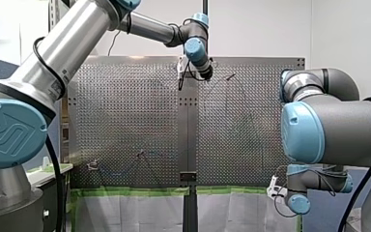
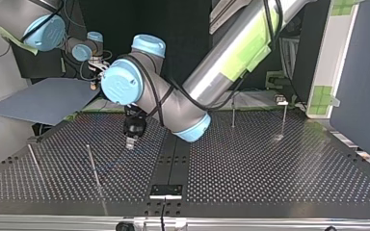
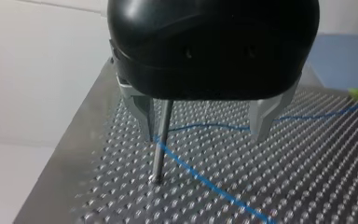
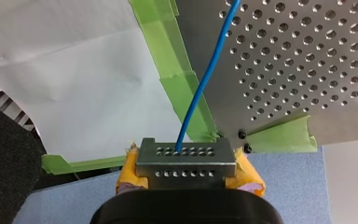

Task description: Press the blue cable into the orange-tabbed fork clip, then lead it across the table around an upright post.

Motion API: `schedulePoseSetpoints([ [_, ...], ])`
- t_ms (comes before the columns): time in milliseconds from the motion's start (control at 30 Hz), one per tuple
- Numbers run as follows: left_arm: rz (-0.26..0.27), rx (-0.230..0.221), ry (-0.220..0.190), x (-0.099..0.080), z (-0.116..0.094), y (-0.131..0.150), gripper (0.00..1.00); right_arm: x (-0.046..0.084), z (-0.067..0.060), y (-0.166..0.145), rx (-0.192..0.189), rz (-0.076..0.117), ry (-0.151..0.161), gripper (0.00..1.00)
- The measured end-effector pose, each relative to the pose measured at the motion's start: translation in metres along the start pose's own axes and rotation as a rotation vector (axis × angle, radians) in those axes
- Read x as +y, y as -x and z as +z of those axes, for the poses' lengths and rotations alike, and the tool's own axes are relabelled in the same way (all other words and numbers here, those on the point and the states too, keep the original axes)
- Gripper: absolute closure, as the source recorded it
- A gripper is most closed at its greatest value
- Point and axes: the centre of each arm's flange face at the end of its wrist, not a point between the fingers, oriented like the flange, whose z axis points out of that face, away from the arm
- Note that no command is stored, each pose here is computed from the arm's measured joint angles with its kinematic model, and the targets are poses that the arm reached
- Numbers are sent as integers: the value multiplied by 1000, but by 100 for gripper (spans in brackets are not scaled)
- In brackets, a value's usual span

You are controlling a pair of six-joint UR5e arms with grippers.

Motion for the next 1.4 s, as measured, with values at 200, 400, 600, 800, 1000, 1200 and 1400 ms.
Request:
schedulePoseSetpoints([
  [200, -13, -26, 34, 8, -6, 14, 0, -1, 0, 0, 0, 0, -1, 100],
  [400, -14, -41, 34, 11, -9, 23, 0, -2, 0, 1, -1, -1, -3, 100],
  [600, -1, -67, 1, 2, -11, 29, 0, -2, 0, 1, -1, -1, -3, 100],
  [800, 45, -87, -68, -9, -12, 32, 0, -2, 0, 1, -2, -1, -3, 100],
  [1000, 53, -88, -99, -13, -14, 32, 0, -2, 0, 1, -2, -1, -4, 100],
  [1200, 51, -87, -99, -14, -14, 32, 0, -3, 0, 1, -3, -1, -4, 100],
  [1400, 37, -85, -92, -14, -15, 32, 0, -4, -1, 2, -3, -1, -6, 100],
])
